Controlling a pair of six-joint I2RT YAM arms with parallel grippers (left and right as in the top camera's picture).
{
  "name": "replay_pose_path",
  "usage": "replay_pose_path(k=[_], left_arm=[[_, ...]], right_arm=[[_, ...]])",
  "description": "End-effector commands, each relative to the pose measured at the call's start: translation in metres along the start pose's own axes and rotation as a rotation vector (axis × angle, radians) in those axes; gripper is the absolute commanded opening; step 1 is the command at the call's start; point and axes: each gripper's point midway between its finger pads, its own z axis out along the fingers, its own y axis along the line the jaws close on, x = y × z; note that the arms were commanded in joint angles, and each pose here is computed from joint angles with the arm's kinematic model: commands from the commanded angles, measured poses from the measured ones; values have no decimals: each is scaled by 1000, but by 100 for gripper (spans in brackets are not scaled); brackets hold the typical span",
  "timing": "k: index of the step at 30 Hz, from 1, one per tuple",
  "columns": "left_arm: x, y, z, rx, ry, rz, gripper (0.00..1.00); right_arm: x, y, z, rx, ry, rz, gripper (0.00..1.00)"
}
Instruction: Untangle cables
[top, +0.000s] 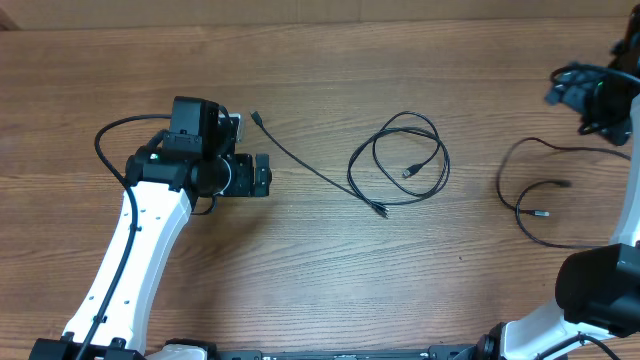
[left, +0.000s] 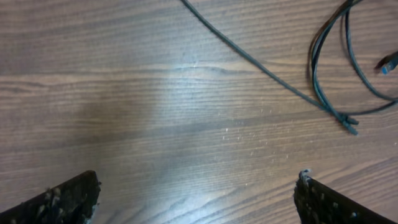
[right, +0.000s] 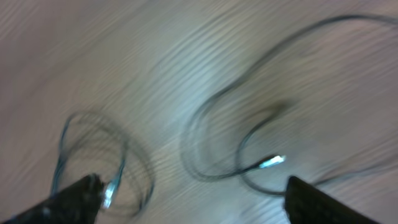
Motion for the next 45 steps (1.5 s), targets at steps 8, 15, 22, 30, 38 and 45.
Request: replay_pose_path(k=[8, 15, 22, 30, 38, 45], left_arm=[[-4, 19, -7, -116, -29, -13, 100], [14, 27, -8, -157, 34, -101, 100], [15, 25, -8, -146, 38, -101, 100], [15, 23, -7, -138, 41, -100, 99], [19, 24, -8, -143, 58, -102, 100], [19, 24, -8, -143, 57, -102, 100]], right_arm=[[72, 58, 54, -147, 236, -252, 99], [97, 71, 115, -88, 218, -314, 98], [114, 93, 166, -138, 128, -361, 80], [143, 120, 183, -198, 136, -332, 21], [180, 182, 156, -464, 230, -499, 4], [130, 238, 57, -564, 74, -614, 4]])
